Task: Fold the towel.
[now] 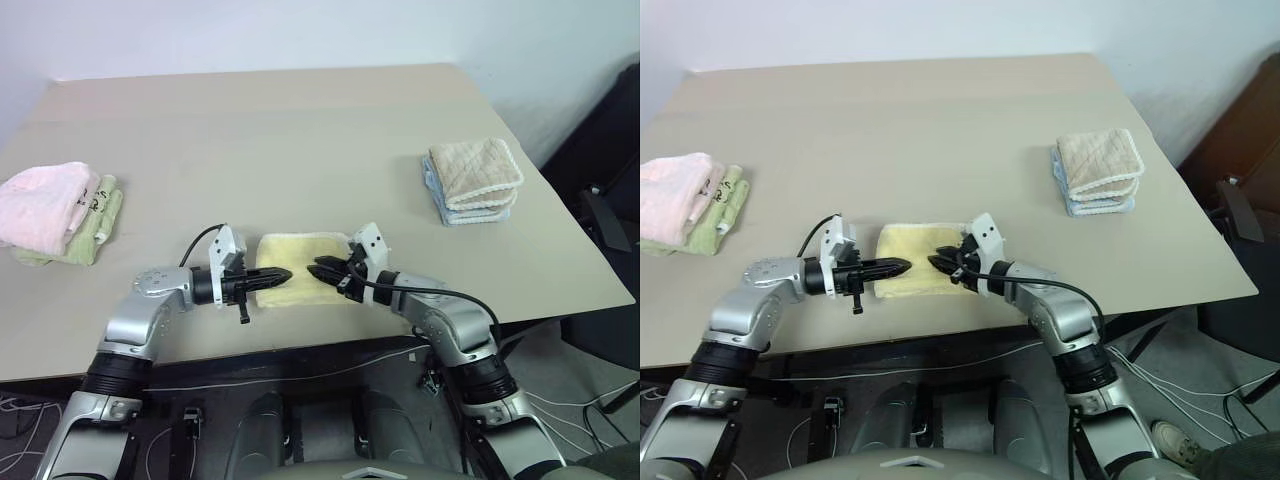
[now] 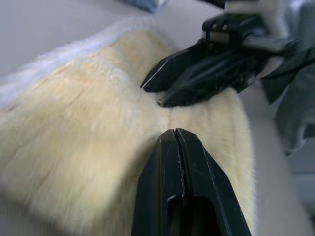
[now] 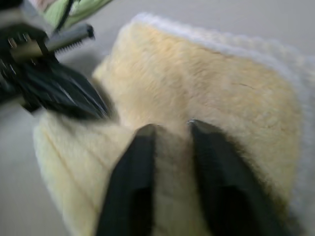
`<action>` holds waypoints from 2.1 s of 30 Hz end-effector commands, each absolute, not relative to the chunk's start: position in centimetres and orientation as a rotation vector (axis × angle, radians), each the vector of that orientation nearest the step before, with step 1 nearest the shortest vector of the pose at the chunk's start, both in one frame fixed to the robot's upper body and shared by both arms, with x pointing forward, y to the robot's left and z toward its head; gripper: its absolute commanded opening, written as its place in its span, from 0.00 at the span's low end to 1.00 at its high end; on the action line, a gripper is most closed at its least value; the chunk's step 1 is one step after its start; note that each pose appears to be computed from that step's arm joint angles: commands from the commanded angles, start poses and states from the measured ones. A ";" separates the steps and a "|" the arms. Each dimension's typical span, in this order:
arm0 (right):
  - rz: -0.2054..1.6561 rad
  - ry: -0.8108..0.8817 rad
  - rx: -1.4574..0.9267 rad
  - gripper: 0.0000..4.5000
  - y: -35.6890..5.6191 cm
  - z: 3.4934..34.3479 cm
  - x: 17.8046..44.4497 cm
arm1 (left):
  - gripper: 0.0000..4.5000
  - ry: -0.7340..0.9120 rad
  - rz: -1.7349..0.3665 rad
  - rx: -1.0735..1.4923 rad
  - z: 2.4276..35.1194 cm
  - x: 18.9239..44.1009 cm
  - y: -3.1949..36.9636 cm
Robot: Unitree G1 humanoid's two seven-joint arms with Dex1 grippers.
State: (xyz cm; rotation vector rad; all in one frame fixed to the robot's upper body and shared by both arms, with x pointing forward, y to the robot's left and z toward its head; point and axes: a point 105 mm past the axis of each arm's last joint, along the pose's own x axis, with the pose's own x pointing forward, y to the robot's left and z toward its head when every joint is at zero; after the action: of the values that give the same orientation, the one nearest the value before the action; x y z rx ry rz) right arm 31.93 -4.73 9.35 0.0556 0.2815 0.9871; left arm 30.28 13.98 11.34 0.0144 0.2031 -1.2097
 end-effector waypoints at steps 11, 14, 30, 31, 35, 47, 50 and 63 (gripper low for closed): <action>1.003 0.211 0.032 1.00 -10.4 16.6 31.6 | 0.50 0.115 -1.153 -0.003 15.7 30.3 16.3; 0.976 0.306 0.101 1.00 -12.1 17.0 31.6 | 0.50 0.094 -1.107 0.035 15.8 30.8 16.7; 1.077 0.805 0.533 1.00 -10.6 13.8 30.4 | 0.50 0.098 -1.079 0.150 14.6 30.2 16.8; 1.092 0.799 0.528 1.00 -10.0 13.7 30.3 | 0.50 0.099 -1.079 0.150 14.5 30.1 16.7; 1.128 0.820 0.506 1.00 -8.1 13.1 29.8 | 0.50 0.094 -1.053 0.178 14.3 30.1 16.8; 1.090 0.883 0.564 0.74 -7.0 12.3 30.9 | 0.51 0.079 -0.998 0.197 13.9 29.9 16.9; 1.089 0.876 0.580 0.50 -7.1 12.7 31.1 | 0.51 0.079 -0.994 0.209 13.8 29.9 16.9; 1.129 0.821 0.611 0.01 -6.8 13.6 29.8 | 0.51 0.081 -0.995 0.226 14.0 31.1 16.8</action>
State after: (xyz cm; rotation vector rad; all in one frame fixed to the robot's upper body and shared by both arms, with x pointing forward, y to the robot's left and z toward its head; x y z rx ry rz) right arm 29.90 -6.71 12.10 0.6128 0.8881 1.0983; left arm 31.07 16.84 13.20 0.1972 0.1118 -0.9854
